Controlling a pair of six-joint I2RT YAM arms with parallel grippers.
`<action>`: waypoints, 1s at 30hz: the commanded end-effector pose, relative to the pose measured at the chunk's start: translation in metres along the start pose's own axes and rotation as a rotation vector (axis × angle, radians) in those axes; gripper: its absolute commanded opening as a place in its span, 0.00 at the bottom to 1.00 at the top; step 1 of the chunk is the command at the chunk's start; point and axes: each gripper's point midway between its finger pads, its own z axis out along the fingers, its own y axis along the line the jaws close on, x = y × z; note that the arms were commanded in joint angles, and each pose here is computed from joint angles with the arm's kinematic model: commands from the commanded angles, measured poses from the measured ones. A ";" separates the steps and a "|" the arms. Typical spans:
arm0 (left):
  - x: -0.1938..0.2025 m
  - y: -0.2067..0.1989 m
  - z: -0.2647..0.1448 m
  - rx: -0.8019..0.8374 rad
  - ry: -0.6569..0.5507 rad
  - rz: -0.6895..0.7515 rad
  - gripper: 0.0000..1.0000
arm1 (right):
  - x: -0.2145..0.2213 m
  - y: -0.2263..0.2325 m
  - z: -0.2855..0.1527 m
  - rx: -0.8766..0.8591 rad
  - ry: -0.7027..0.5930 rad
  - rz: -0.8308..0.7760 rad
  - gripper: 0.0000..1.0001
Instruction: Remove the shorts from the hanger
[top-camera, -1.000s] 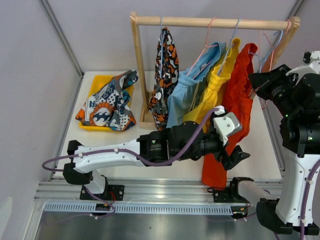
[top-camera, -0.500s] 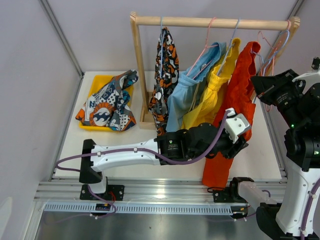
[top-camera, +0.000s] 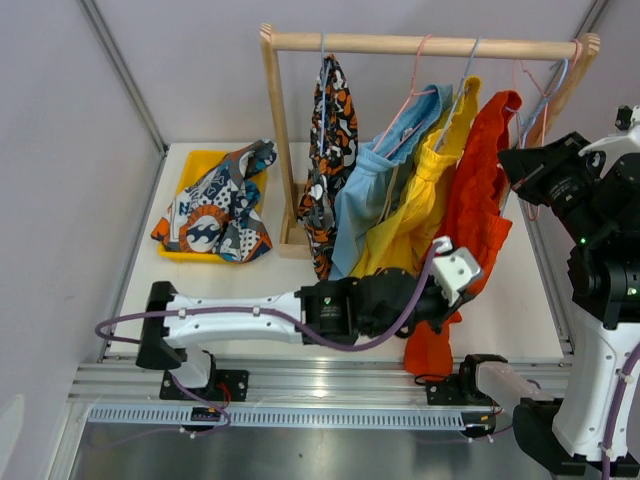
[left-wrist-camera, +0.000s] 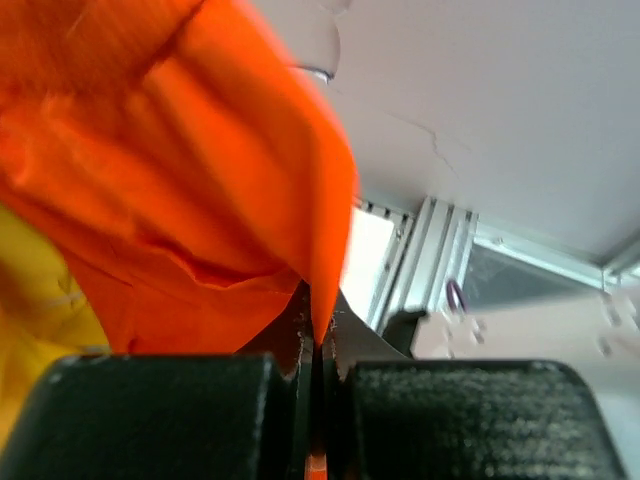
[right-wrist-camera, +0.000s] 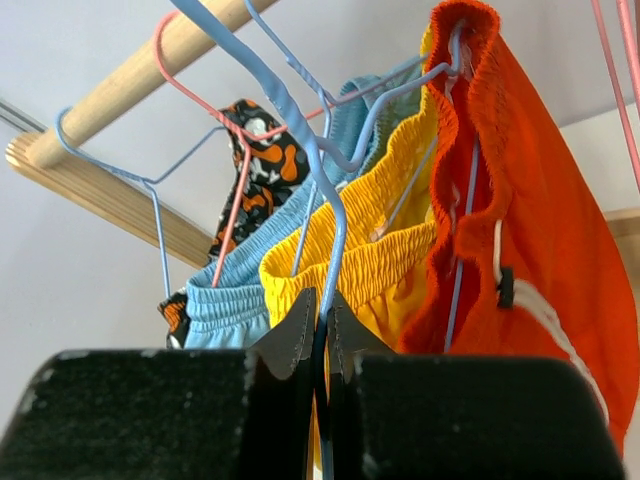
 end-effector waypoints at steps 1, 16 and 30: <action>-0.023 -0.031 -0.041 0.037 -0.088 -0.040 0.00 | -0.034 0.021 -0.002 -0.057 -0.095 -0.062 0.00; 0.073 -0.068 -0.050 0.026 0.049 -0.077 0.00 | -0.036 0.017 -0.001 -0.012 -0.063 -0.067 0.00; -0.025 0.115 0.018 -0.342 -0.028 -0.107 0.00 | 0.045 0.004 -0.099 0.035 0.144 0.032 0.00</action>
